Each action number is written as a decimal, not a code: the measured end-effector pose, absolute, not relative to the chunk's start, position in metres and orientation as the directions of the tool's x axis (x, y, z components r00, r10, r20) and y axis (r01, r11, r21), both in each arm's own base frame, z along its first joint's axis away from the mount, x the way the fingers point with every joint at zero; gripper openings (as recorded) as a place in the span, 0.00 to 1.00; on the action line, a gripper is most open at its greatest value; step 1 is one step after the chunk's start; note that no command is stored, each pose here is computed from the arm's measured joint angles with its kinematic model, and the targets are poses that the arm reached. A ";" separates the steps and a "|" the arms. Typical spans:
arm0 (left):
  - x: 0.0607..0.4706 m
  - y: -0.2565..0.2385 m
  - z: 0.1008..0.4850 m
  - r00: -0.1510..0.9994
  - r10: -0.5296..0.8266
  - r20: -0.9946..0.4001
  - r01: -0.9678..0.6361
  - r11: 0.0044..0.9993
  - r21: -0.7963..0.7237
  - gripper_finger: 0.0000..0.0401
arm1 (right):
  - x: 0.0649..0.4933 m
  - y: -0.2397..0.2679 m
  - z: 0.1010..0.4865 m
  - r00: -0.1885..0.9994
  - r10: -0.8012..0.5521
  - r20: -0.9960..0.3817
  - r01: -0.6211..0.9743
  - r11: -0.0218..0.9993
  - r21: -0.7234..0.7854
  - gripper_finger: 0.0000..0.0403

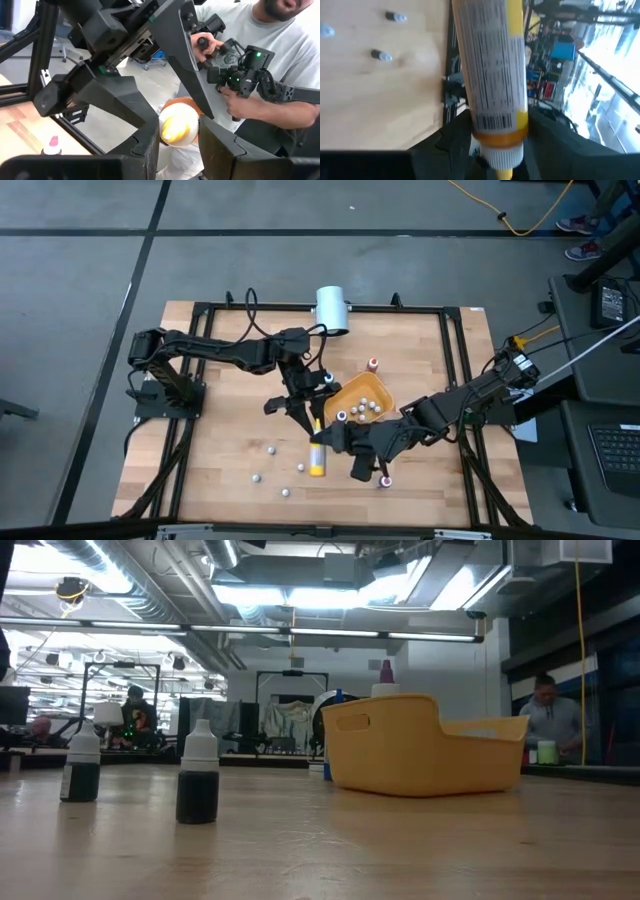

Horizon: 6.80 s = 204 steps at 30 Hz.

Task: Pick & Place food coloring
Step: Put the large yellow food coloring bottle into the yellow bin, then put the small green food coloring bottle into the yellow bin

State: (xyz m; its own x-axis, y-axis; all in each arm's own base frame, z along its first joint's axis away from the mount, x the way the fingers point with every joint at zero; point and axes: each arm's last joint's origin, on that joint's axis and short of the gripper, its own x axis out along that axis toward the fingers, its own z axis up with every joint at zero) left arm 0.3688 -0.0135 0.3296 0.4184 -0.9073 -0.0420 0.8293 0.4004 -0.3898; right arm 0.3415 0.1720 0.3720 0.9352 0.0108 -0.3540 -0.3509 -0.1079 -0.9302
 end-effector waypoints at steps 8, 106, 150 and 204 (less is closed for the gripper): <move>0.368 -0.015 0.331 0.405 -0.913 -0.038 0.836 0.387 -0.390 0.26 | 0.325 0.171 0.386 0.945 -0.084 -0.315 -0.319 -0.039 -0.947 0.46; 0.426 0.005 0.224 0.478 -0.027 -0.878 0.207 0.975 0.083 0.27 | 0.172 0.068 0.352 0.874 -0.340 -0.348 0.224 0.916 -0.332 0.46; 0.313 -0.023 0.399 0.563 0.058 -0.824 0.015 0.997 0.080 0.52 | 0.175 0.090 0.343 0.797 0.313 -0.516 -0.424 0.899 -0.108 0.46; 0.224 -0.136 0.198 0.461 -0.050 -0.886 -0.289 0.936 -0.203 0.62 | 0.229 0.097 0.334 0.913 0.102 -0.394 -0.185 0.966 -0.179 0.46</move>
